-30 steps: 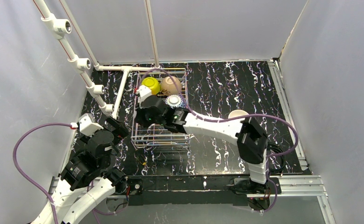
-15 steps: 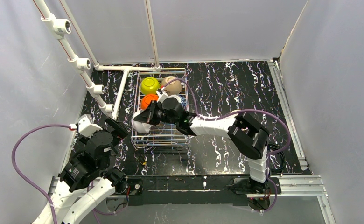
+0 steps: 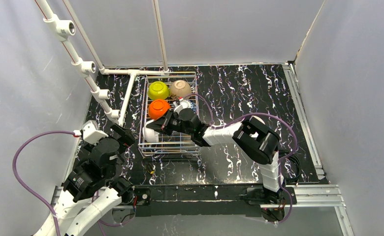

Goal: Load the bowls into the dish rack

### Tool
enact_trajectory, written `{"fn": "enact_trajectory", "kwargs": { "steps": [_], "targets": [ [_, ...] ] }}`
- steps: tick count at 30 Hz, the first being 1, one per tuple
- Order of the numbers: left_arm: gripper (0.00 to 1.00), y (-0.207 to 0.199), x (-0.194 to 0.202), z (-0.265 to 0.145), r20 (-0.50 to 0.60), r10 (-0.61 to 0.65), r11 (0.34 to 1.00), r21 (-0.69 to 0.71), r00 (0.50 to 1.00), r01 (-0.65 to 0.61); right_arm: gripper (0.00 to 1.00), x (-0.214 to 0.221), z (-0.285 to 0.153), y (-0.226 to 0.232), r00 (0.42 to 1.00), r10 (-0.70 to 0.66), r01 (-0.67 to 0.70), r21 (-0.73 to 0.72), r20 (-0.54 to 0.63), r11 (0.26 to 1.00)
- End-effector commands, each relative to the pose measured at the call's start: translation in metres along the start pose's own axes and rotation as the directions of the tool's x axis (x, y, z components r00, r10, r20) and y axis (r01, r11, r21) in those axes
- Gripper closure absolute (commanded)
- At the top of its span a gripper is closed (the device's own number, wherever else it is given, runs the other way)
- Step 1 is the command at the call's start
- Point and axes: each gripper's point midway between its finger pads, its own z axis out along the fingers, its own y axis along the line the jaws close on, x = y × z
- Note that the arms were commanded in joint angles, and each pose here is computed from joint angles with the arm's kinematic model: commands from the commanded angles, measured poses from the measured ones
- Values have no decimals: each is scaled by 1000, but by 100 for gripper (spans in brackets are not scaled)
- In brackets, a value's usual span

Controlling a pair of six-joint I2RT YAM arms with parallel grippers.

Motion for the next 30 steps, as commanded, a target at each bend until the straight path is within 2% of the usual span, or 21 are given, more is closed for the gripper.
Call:
{"fn": "enact_trajectory", "kwargs": {
  "steps": [1, 3, 11, 17, 22, 26, 30],
  "targets": [
    [2, 0, -4, 1, 8, 7, 1000, -19, 1000, -7, 94, -2, -3, 11, 998, 69, -70, -60, -7, 996],
    [2, -1, -4, 1, 5, 12, 1000, -21, 1000, -12, 91, 0, -4, 3, 995, 94, -95, -42, -10, 995],
    [2, -2, -3, 2, 1, 16, 1000, -22, 1000, -16, 87, -9, -19, -28, 989, 132, -132, 9, 70, 991],
    [2, -3, -3, 2, 1, 19, 1000, -23, 1000, -19, 74, -10, -28, -53, 986, 135, -143, 77, 103, 987],
    [2, -3, -3, 3, 0, 20, 1000, -24, 1000, -20, 65, -14, -34, -61, 989, 90, -105, 133, 120, 986],
    [2, -3, -3, 2, 1, 18, 1000, -22, 1000, -18, 54, -16, -44, -66, 992, 19, -41, 175, 128, 984],
    [2, -3, -3, 2, 2, 15, 1000, -18, 1000, -14, 50, -23, -56, -72, 987, -36, 3, 211, 156, 978]
  ]
}}
